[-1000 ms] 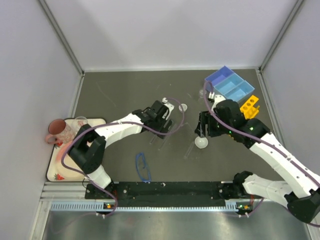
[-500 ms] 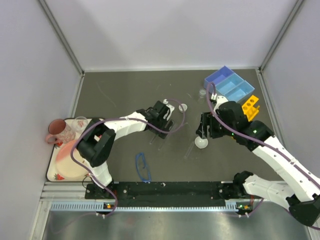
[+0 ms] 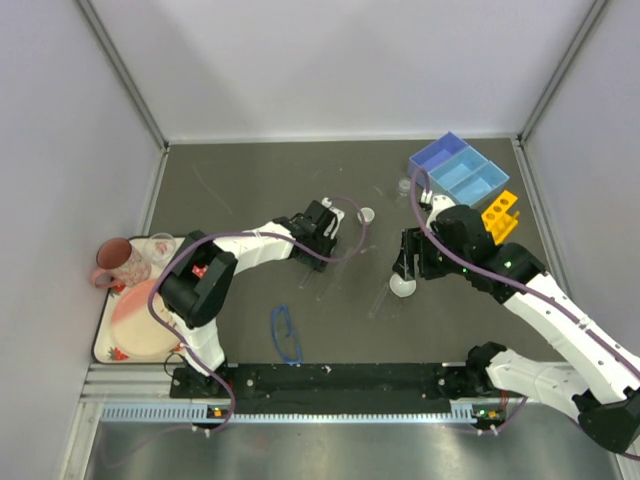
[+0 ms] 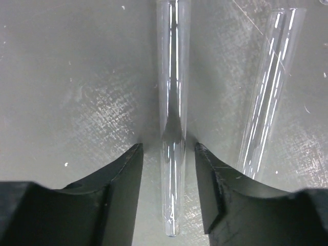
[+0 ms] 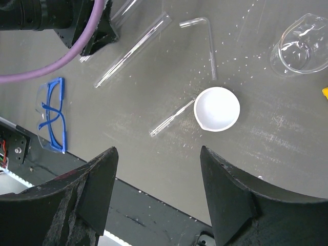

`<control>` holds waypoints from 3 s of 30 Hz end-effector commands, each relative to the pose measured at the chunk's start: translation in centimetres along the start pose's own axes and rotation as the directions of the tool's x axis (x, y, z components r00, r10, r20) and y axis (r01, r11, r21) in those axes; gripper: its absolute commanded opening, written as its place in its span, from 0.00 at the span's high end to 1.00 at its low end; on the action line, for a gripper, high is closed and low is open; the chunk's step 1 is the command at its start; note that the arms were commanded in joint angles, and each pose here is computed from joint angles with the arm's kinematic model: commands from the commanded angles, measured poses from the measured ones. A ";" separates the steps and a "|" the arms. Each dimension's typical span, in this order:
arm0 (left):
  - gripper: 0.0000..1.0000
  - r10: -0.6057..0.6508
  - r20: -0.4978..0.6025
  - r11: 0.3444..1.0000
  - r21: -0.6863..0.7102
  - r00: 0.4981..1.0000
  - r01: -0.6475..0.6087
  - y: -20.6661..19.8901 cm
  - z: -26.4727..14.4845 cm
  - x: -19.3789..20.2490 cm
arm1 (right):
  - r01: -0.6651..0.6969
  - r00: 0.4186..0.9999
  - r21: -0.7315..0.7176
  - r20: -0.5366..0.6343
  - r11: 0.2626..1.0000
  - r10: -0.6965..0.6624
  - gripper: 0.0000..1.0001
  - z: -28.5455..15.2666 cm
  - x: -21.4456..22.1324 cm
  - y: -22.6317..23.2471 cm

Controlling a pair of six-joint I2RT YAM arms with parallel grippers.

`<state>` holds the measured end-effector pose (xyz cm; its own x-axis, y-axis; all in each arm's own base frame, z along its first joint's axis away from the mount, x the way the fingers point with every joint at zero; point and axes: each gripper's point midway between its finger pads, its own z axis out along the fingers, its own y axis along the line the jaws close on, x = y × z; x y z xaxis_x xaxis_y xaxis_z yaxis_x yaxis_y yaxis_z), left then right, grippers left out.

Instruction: Organize the chemistry lab equipment

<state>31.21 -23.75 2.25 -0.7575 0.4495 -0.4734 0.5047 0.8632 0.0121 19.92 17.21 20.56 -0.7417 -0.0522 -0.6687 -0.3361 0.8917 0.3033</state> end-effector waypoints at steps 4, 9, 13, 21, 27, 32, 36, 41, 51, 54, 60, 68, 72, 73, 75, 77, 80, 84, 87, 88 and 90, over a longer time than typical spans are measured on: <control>0.62 -0.030 -0.020 0.999 -0.017 0.999 0.030 0.5 1.0 0.4 | 0.012 1.000 -0.003 0.026 1.000 -0.012 0.34 0.0 -0.8 0.2; 0.70 -0.042 -0.018 0.998 -0.040 0.999 0.041 1.1 1.0 0.5 | 0.007 1.000 -0.005 0.020 1.000 -0.007 0.34 0.2 -0.6 0.3; 0.86 -0.043 -0.006 0.997 -0.062 0.999 0.043 1.6 0.6 0.1 | 0.003 1.000 -0.004 0.019 1.000 -0.003 0.34 0.2 -0.6 0.3; 1.00 -0.035 0.042 0.996 -0.077 0.999 0.039 2.0 -1.2 -1.4 | 0.000 1.000 0.001 0.013 1.000 0.000 0.34 0.6 -0.7 0.3; 1.00 -0.034 0.148 0.999 -0.001 0.988 0.035 0.9 -6.2 -4.9 | 0.009 1.000 -0.016 -0.004 1.000 -0.009 0.34 1.0 -1.0 0.8; 1.00 -0.005 0.257 0.991 0.129 0.966 -0.029 -1.1 -12.3 -7.5 | 0.043 0.999 -0.110 -0.003 0.993 -0.044 0.34 0.5 -2.3 2.9; 1.00 0.008 0.291 0.959 0.268 0.957 -0.090 -3.4 -16.3 -7.3 | 0.079 0.997 -0.236 0.005 0.968 -0.080 0.34 -0.8 -2.8 5.3; 1.00 -0.008 0.376 0.901 0.405 0.927 -0.157 -5.7 -21.7 -6.4 | 0.105 0.994 -0.420 0.052 0.902 -0.092 0.33 -3.3 -4.1 8.9; 1.00 -0.059 0.516 0.751 0.587 0.854 -0.303 -9.0 -28.9 -3.7 | 0.177 0.984 -0.703 0.134 0.689 -0.116 0.33 -9.5 -7.3 15.4; 1.00 -0.071 0.535 0.719 0.613 0.842 -0.329 -9.5 -30.2 -2.8 | 0.186 0.983 -0.739 0.143 0.648 -0.119 0.33 -10.6 -8.5 16.6; 1.00 -0.108 0.568 0.627 0.676 0.816 -0.387 -10.8 -32.6 -1.5 | 0.193 0.981 -0.762 0.126 0.618 -0.151 0.33 -9.9 -9.2 18.8; 1.00 -0.133 0.599 0.566 0.700 0.790 -0.436 -11.6 -35.1 -1.0 | 0.199 0.979 -0.756 0.128 0.624 -0.157 0.32 -8.7 -9.6 19.4; 1.00 -0.141 0.606 0.558 0.701 0.783 -0.443 -11.6 -35.6 -1.0 | 0.195 0.980 -0.760 0.124 0.620 -0.157 0.32 -8.6 -9.7 19.7; 1.00 -0.142 0.607 0.555 0.703 0.782 -0.445 -11.7 -35.7 -1.0 | 0.195 0.980 -0.762 0.123 0.618 -0.157 0.32 -8.7 -9.7 19.8; 1.00 -0.143 0.608 0.555 0.703 0.781 -0.445 -11.7 -35.7 -1.1 | 0.199 0.979 -0.764 0.126 0.614 -0.161 0.33 -8.6 -9.6 20.1; 1.00 -0.143 0.606 0.554 0.704 0.782 -0.444 -11.7 -35.7 -1.0 | 0.200 0.979 -0.767 0.128 0.609 -0.160 0.34 -8.9 -9.6 20.3; 1.00 -0.143 0.605 0.555 0.704 0.783 -0.443 -11.7 -35.6 -1.0 | 0.201 0.978 -0.769 0.128 0.607 -0.162 0.37 -8.8 -9.6 20.5; 1.00 -0.143 0.602 0.557 0.705 0.786 -0.439 -11.7 -35.3 -1.1 | 0.207 0.977 -0.775 0.137 0.597 -0.161 0.45 -9.1 -9.8 21.1; 1.00 -0.143 0.602 0.557 0.705 0.786 -0.439 -11.7 -35.3 -1.1 | 0.207 0.977 -0.777 0.137 0.594 -0.161 0.51 -9.1 -9.9 21.3; 1.00 -0.142 0.602 0.558 0.704 0.786 -0.439 -11.7 -35.2 -1.1 | 0.205 0.978 -0.776 0.135 0.596 -0.161 0.53 -9.0 -9.9 21.3; 1.00 -0.141 0.602 0.561 0.703 0.786 -0.438 -11.6 -35.1 -1.1 | 0.202 0.978 -0.777 0.132 0.596 -0.160 0.60 -9.0 -9.8 21.3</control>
<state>11.74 -26.04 32.56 -0.4541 0.1195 -0.8829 0.8868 0.1558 -0.4351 14.95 32.10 37.24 -0.6396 -0.1741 -0.7487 -0.7667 0.2139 0.6053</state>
